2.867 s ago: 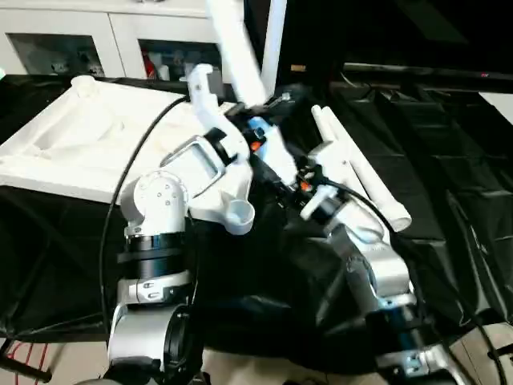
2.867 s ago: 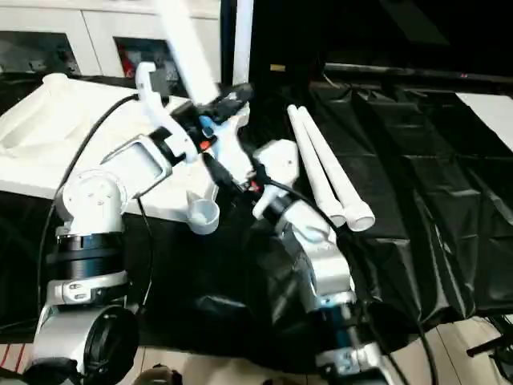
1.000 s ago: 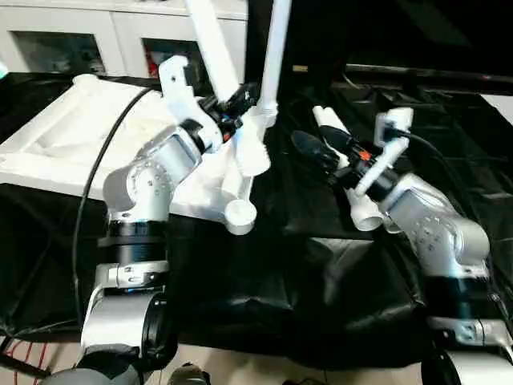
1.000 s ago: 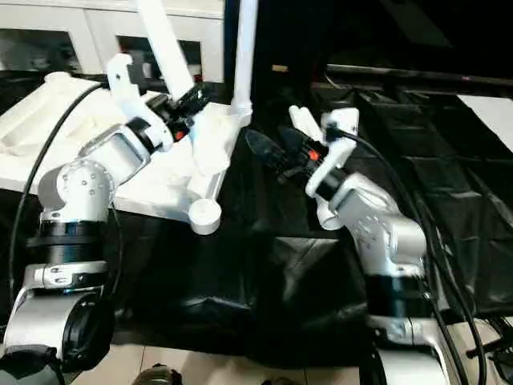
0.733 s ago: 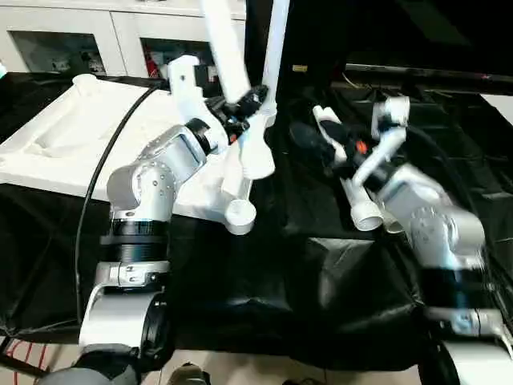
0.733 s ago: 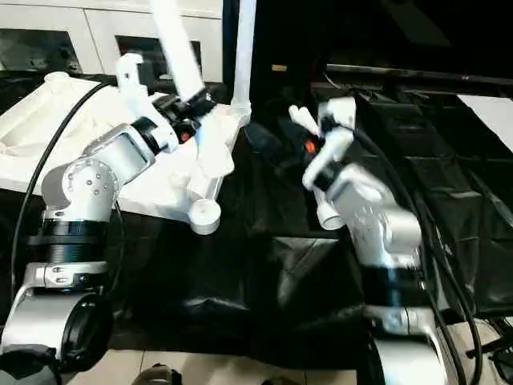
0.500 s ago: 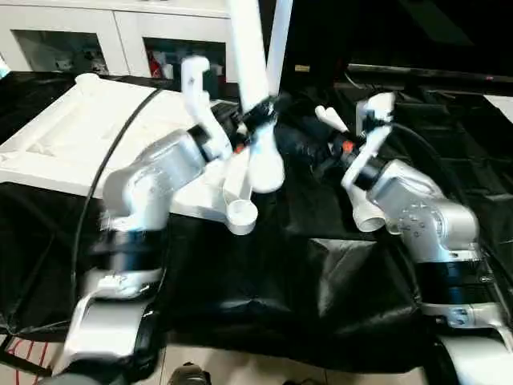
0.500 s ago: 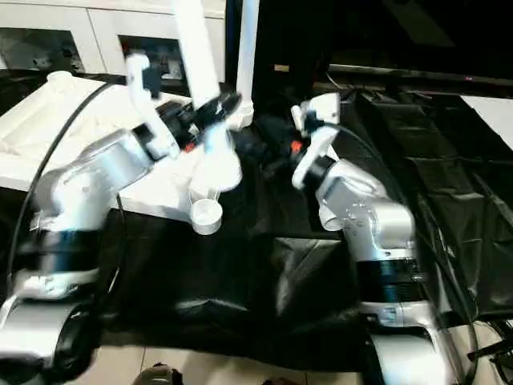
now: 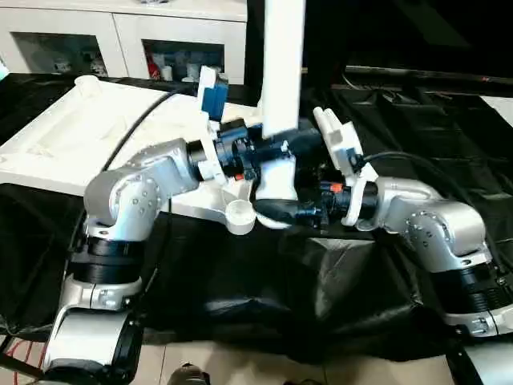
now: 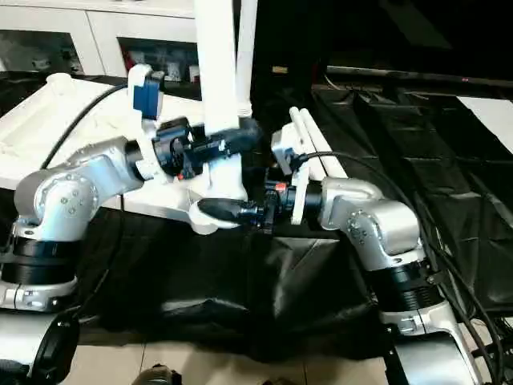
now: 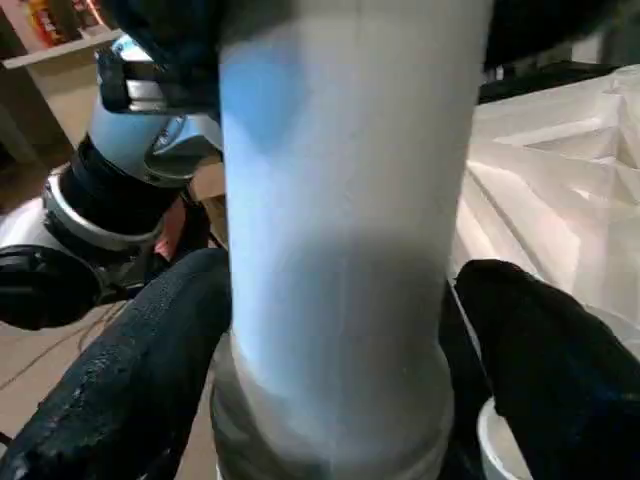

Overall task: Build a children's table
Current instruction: Pick table leg

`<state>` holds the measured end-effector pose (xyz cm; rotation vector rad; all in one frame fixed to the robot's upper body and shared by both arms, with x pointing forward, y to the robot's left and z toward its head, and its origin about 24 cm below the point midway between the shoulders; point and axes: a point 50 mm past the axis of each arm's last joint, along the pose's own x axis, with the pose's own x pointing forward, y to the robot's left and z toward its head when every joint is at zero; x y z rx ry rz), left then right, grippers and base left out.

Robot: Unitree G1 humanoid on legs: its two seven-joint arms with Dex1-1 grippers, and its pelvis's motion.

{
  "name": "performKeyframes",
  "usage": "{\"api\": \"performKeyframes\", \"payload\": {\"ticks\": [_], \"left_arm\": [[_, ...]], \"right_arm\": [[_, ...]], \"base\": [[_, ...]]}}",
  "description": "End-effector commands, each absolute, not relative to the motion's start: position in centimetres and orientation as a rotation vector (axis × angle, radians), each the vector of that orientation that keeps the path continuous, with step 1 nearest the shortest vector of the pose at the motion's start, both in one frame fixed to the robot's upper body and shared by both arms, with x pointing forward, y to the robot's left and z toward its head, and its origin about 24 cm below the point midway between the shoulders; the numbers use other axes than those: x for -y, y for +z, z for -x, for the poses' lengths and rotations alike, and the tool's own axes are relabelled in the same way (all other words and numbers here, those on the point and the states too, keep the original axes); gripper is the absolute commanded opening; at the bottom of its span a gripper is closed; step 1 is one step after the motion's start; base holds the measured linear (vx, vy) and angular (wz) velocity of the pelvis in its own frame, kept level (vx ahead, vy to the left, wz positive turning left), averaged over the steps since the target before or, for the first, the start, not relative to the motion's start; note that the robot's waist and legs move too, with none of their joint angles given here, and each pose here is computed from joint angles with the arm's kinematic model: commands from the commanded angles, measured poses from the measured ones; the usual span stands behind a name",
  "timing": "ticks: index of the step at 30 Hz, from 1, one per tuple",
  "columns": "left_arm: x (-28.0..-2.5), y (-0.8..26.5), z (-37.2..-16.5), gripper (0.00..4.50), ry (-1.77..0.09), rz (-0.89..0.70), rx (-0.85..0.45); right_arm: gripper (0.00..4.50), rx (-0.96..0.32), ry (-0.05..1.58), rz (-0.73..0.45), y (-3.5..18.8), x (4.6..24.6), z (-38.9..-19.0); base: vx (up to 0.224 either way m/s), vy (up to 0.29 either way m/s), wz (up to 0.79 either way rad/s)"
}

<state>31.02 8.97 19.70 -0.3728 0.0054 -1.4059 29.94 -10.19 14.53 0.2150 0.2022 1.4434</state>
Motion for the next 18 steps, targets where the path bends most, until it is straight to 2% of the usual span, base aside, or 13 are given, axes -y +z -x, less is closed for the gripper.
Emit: {"api": "performKeyframes", "payload": {"ticks": [1, 8, 9, 13, 18], "left_arm": [[-8.71, 20.04, -30.69, 1.97, -1.438, 0.360, 0.000], [-8.76, 20.09, -30.69, 1.97, -1.441, 0.375, 0.000], [-8.76, 20.09, -30.69, 1.97, -1.441, 0.375, 0.000], [-8.74, 20.05, -30.67, 1.97, -1.439, 0.382, 0.002], [-8.81, 20.01, -30.85, 1.97, -1.415, 0.391, 0.010]], "right_arm": [[3.72, -0.191, 1.469, -0.222, 15.11, 10.09, -29.89], [3.13, -0.207, 1.486, -0.234, 14.70, 9.92, -29.53], [2.88, -0.207, 1.486, -0.235, 14.68, 9.91, -29.51], [2.68, -0.214, 1.469, -0.237, 14.34, 9.62, -29.35], [2.64, -0.200, 1.431, -0.232, 14.13, 9.23, -29.45]], "base": [[0.000, 0.000, 0.00], [0.000, 0.000, 0.00], [0.000, 0.000, 0.00], [0.000, 0.000, 0.00], [0.000, 0.000, 0.00]]}}
